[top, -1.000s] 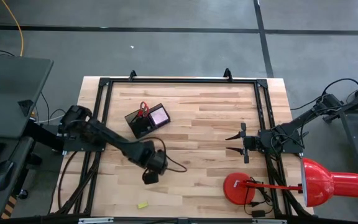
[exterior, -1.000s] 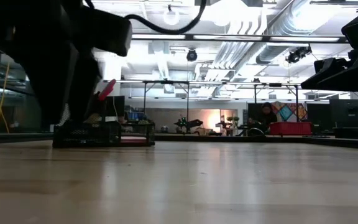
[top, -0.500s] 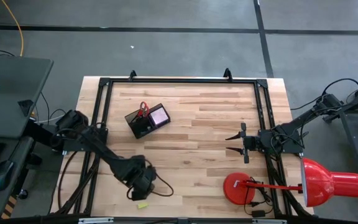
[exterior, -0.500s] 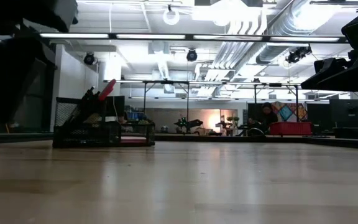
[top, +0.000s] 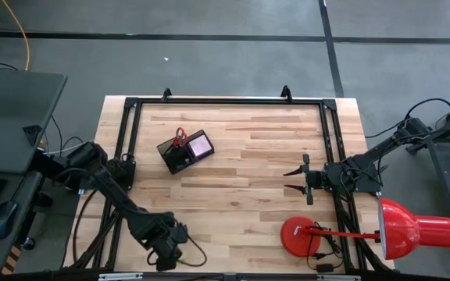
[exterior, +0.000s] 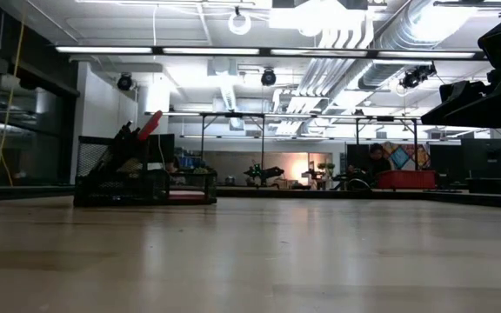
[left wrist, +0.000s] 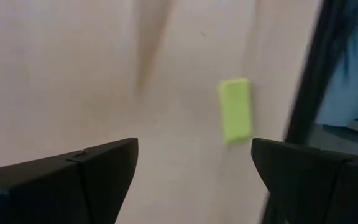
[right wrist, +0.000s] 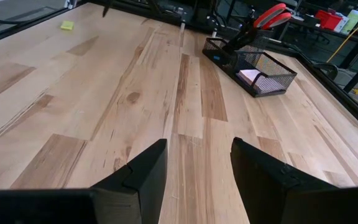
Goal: Pick and place office supplies into organizer
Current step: Put the eraser into the desk organizer
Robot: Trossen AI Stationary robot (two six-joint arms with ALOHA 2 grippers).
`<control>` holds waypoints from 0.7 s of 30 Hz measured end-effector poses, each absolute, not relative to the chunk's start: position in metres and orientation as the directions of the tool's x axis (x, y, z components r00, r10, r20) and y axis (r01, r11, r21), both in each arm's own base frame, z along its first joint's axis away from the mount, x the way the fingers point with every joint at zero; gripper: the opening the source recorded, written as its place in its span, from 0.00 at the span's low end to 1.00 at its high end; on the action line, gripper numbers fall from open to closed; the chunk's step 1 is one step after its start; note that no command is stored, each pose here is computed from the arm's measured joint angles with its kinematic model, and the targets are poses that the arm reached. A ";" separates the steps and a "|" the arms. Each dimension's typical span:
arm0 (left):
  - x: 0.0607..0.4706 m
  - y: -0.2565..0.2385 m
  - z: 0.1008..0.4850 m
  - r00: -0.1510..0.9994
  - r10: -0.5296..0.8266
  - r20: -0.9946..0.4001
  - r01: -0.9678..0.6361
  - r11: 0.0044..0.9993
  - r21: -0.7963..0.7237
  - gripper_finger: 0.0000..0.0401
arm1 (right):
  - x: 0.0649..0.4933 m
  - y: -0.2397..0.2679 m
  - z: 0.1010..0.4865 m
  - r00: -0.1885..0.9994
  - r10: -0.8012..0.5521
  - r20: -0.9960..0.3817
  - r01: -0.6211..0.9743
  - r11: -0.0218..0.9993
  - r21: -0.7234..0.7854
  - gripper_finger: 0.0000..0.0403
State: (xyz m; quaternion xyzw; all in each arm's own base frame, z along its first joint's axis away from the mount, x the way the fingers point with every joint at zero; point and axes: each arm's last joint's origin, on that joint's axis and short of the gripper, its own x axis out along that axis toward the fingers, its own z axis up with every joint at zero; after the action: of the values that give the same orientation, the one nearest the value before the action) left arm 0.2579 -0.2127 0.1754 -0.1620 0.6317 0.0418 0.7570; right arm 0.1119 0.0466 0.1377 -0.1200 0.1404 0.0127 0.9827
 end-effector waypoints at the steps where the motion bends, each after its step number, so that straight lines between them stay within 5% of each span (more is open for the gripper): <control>1: 0.257 -0.215 0.176 0.204 -0.152 -0.967 -0.279 0.938 -0.206 0.76 | 0.112 0.047 0.138 0.960 -0.008 -0.278 -0.059 0.971 -0.232 0.42; 21: 0.264 -0.236 0.157 0.289 -0.169 -0.942 -0.373 0.887 -0.273 0.76 | 0.112 0.047 0.137 0.958 -0.010 -0.285 -0.060 0.970 -0.235 0.42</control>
State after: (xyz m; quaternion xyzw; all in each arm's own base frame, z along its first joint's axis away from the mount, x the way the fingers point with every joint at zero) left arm 0.2639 -0.2357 0.1567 -0.2287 0.5927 0.0664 0.7694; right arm 0.1117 0.0465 0.1371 -0.1216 0.1435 0.0129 0.9821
